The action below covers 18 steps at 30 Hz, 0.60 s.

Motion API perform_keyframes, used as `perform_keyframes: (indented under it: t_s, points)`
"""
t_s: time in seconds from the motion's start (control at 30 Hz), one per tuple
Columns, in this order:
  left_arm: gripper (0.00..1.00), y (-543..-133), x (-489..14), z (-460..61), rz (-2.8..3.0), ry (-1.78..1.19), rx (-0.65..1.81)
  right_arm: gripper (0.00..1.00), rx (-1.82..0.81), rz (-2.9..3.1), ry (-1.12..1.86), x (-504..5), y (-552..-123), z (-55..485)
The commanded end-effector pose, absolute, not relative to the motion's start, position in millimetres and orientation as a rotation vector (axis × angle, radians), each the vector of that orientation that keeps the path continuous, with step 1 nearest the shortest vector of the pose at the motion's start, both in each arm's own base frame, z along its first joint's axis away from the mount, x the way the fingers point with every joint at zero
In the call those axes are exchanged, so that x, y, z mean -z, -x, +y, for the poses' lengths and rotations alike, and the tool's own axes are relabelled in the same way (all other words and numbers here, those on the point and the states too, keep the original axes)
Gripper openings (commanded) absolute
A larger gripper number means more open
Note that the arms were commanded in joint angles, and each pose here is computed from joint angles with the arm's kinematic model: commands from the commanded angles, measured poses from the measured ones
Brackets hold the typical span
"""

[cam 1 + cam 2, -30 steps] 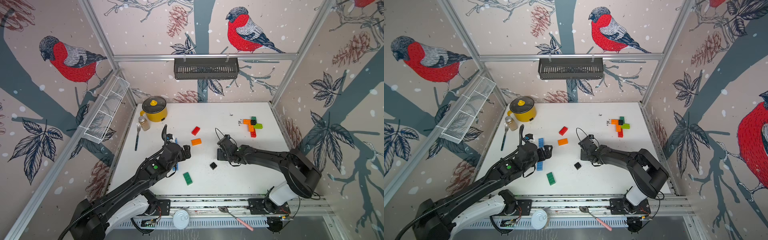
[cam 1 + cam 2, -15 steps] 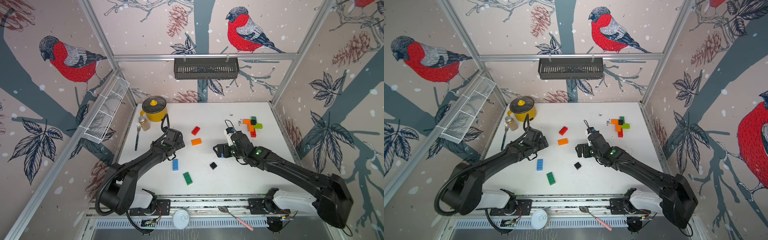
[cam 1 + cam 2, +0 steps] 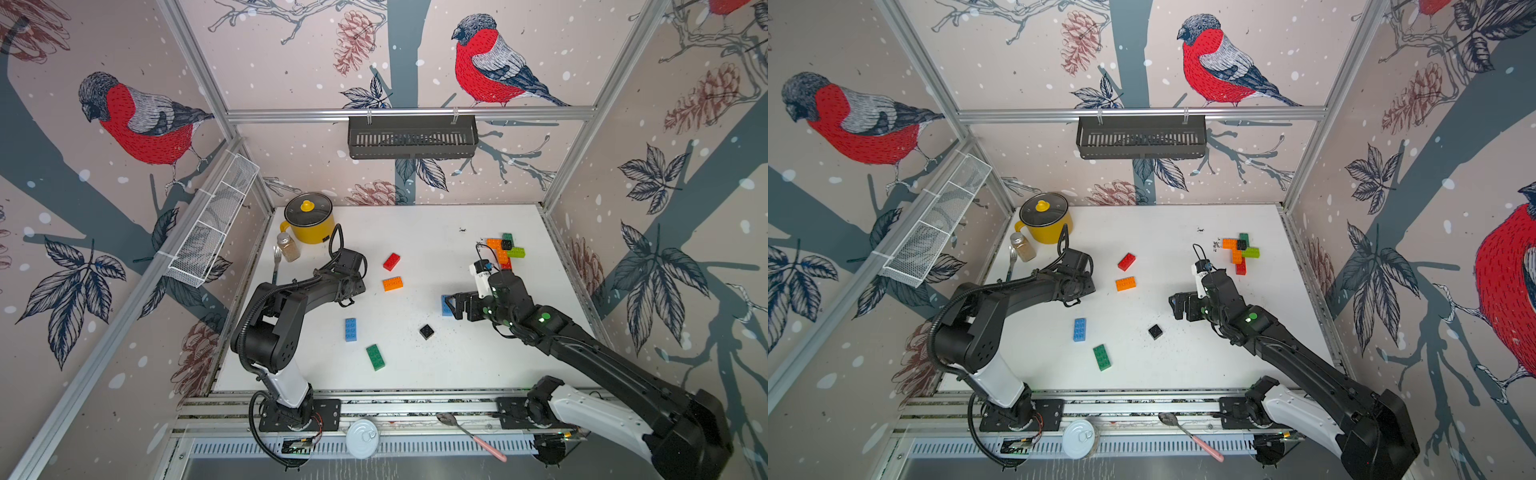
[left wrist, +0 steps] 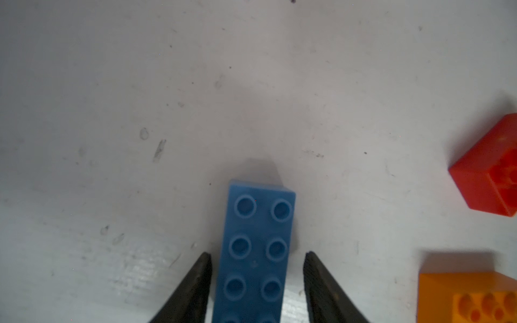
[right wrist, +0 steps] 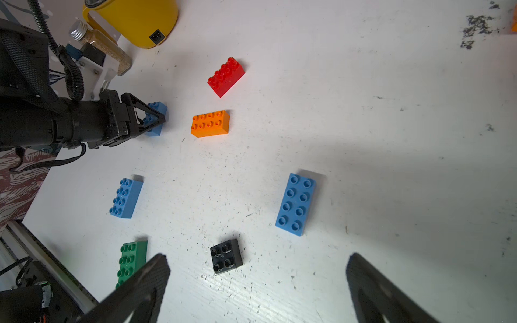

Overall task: Assemble a small pinwheel with lego
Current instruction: Pick up the lego brick from the center of the board.

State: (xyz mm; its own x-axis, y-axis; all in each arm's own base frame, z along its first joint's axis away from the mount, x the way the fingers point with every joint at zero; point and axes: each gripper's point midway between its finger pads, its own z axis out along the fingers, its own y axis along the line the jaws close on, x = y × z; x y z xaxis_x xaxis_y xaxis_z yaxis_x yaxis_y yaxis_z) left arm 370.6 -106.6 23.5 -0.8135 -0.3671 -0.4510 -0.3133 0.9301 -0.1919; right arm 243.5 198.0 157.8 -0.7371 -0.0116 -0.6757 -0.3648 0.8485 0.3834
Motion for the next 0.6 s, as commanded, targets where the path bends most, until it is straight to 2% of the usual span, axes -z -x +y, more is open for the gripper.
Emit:
perform_keyframes:
  t_s: [0.0,0.2,0.27,0.47,0.57]
  points:
    - [0.49,-365.2,-19.3,-100.5,2.619,0.515,0.101,0.99,-0.673,2.317,0.303,-158.4,-243.9,201.3]
    - [0.44,-364.6,-15.1,-90.6,2.616,0.552,0.021,1.00,-0.680,2.338,0.323,-154.1,-244.8,204.8]
    - [0.39,-366.4,-13.2,-90.9,2.619,0.555,0.016,0.99,-0.675,2.347,0.329,-153.4,-244.8,205.3]
    - [0.32,-370.5,-13.9,-91.2,2.619,0.554,0.001,0.99,-0.675,2.357,0.330,-148.1,-244.2,205.2]
    - [0.23,-368.7,-20.1,-90.8,2.617,0.551,-0.001,1.00,-0.681,2.348,0.313,-148.6,-247.2,205.0]
